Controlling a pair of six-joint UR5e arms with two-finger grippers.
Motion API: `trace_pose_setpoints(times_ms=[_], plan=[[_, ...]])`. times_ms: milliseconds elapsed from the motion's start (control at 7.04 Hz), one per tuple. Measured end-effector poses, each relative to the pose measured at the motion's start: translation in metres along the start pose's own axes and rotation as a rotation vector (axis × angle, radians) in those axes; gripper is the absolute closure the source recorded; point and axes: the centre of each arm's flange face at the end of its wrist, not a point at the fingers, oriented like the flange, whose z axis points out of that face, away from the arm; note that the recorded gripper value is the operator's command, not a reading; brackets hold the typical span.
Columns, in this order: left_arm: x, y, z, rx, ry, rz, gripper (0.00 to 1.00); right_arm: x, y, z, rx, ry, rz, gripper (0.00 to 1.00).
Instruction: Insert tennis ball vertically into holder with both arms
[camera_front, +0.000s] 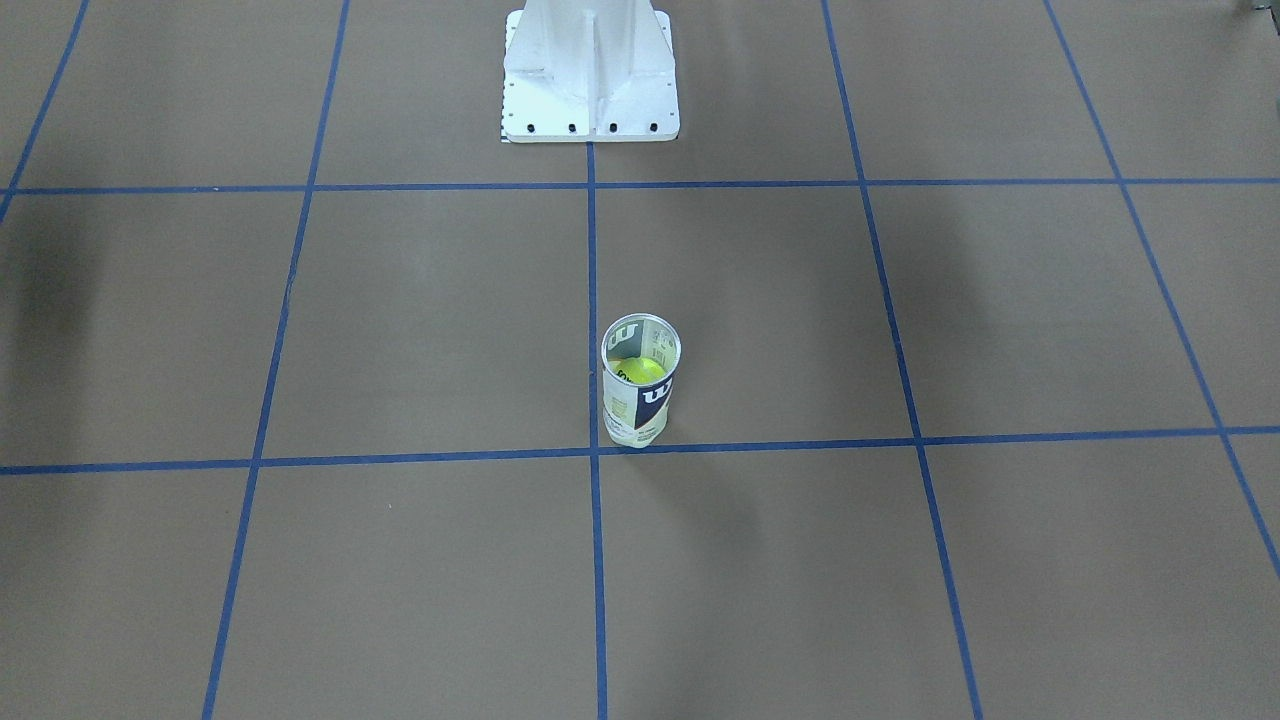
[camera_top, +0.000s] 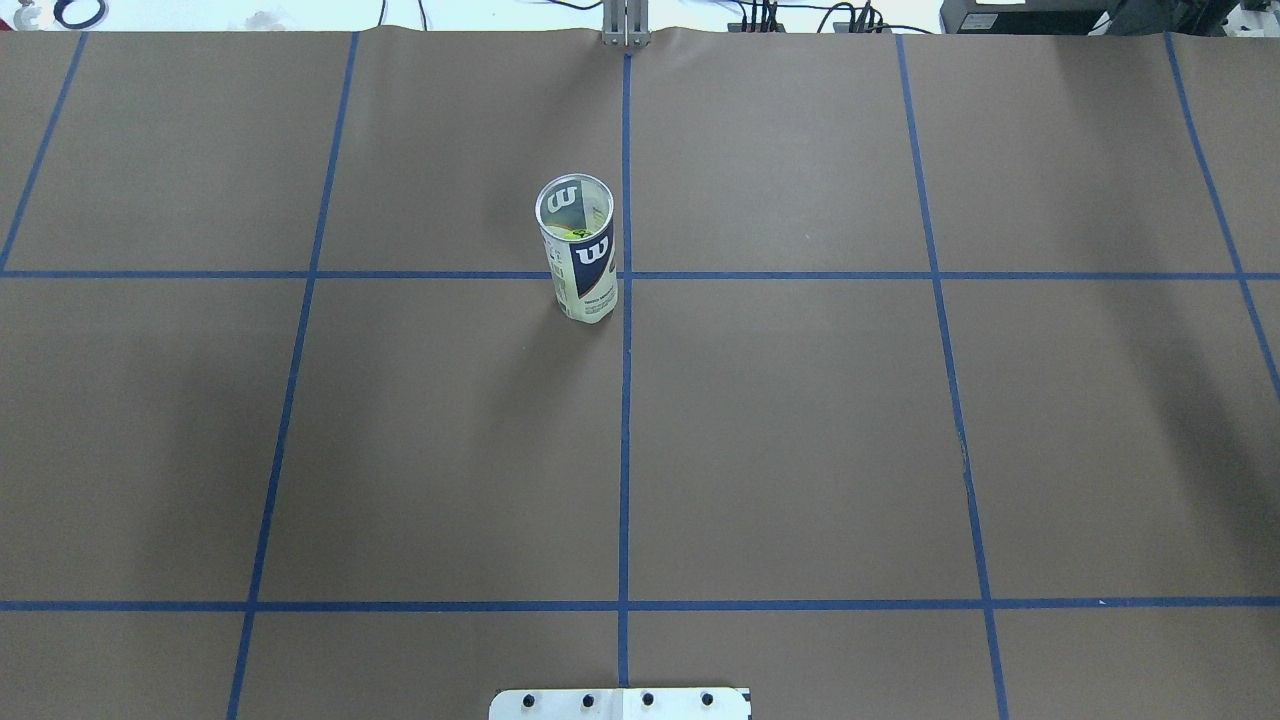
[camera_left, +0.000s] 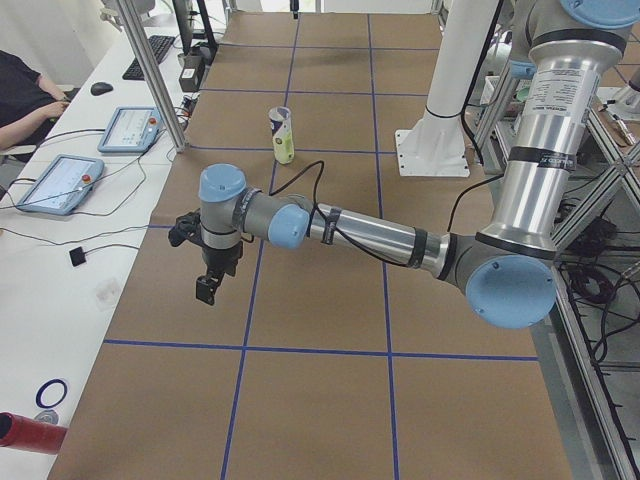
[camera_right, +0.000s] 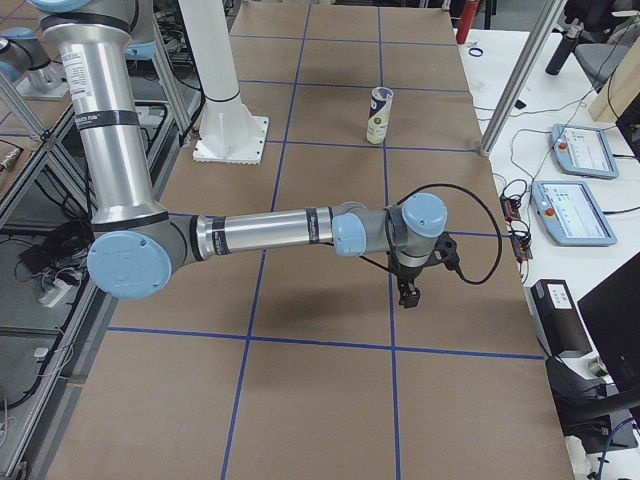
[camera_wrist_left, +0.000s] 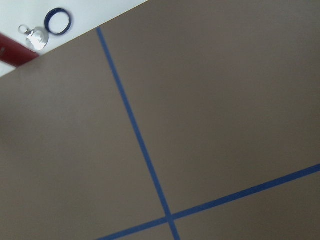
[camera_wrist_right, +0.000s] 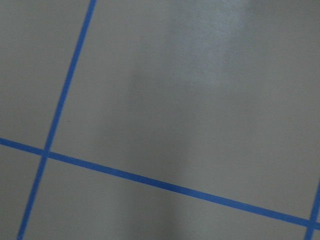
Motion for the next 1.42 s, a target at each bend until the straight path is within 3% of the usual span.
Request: trace_pose_setpoints(times_ms=[142, 284, 568, 994, 1420], plan=[[-0.011, 0.019, 0.016, -0.036, 0.003, -0.038, 0.00, 0.020, 0.020, 0.008, -0.039, 0.004, 0.016, 0.01], [-0.013, 0.029, 0.025, -0.061, 0.059, -0.068, 0.00, 0.038, 0.035, 0.019, -0.070, 0.005, 0.040, 0.01], [-0.016, 0.038, 0.026, -0.086, 0.162, -0.116, 0.00, 0.063, 0.051, 0.022, -0.062, 0.001, 0.076, 0.01], [-0.029, 0.062, 0.011, -0.127, 0.168, -0.187, 0.00, 0.065, 0.052, 0.013, -0.038, -0.019, 0.099, 0.01], [-0.038, 0.090, 0.019, -0.179, 0.168, -0.236, 0.00, 0.064, 0.052, 0.013, -0.037, -0.027, 0.128, 0.01]])
